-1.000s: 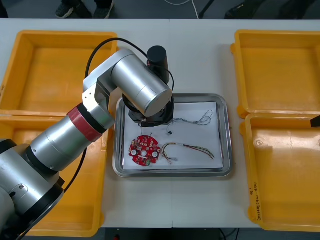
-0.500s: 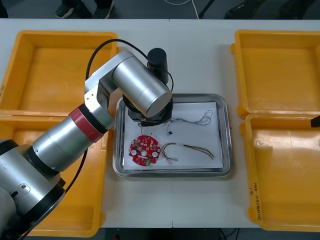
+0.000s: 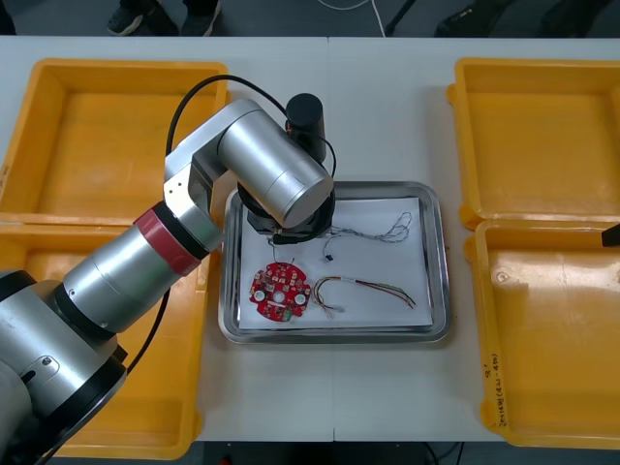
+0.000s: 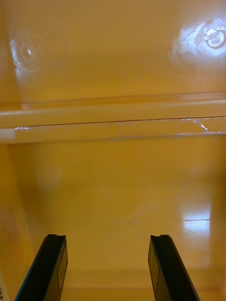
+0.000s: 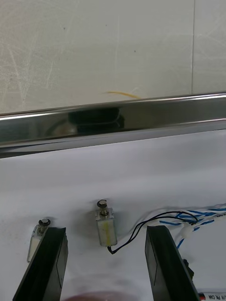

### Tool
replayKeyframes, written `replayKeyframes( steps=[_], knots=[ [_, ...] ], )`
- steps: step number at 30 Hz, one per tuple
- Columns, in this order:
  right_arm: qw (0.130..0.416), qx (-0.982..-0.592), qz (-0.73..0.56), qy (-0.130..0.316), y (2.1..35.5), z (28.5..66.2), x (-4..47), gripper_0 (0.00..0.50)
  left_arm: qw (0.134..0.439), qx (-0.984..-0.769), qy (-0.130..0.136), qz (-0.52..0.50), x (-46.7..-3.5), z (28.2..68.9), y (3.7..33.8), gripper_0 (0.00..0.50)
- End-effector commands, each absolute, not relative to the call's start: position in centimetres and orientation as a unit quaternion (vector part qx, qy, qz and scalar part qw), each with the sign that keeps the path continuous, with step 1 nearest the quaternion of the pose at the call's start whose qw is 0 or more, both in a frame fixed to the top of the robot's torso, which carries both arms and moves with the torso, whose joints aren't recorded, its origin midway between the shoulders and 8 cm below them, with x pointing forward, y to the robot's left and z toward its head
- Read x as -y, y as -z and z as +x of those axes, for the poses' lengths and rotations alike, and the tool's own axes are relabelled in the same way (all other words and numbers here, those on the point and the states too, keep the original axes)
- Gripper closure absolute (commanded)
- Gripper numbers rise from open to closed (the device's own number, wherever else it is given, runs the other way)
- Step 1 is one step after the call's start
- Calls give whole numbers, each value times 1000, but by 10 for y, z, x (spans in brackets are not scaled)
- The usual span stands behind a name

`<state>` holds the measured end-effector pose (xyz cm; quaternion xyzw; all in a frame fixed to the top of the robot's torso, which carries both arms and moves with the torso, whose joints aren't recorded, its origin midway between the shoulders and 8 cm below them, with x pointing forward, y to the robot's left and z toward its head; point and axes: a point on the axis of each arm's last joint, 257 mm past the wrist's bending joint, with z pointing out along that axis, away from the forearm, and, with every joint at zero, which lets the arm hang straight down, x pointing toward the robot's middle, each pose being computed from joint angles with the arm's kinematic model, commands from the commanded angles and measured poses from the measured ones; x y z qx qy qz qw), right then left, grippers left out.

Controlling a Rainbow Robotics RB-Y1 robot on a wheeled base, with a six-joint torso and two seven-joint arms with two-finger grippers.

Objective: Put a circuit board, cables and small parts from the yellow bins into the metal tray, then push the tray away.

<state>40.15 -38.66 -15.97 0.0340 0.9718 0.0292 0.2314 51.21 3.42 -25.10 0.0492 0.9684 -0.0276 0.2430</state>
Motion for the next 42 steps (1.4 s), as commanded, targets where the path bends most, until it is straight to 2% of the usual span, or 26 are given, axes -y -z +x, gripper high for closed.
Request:
replayKeyframes(
  steps=[1,14,18,21,32,36,42],
  knots=[
    [251,-966,42,-34,147,404,388,0,247,-968,47,17,-19,513,220,0],
    [251,-966,43,-32,147,403,389,0,284,-954,85,-37,-52,526,122,0],
    [251,-966,42,-33,147,403,388,0,278,-956,84,-49,-78,520,105,0],
    [256,-965,41,-29,144,405,389,0,261,-962,63,-50,-108,513,105,0],
    [266,-963,41,-15,139,406,392,0,217,-975,25,-40,-204,500,108,0],
    [266,-963,39,-17,139,406,391,0,209,-977,33,-42,-233,495,112,0],
    [267,-963,11,-16,133,409,378,0,217,-975,28,-26,-275,486,124,0]
  ],
)
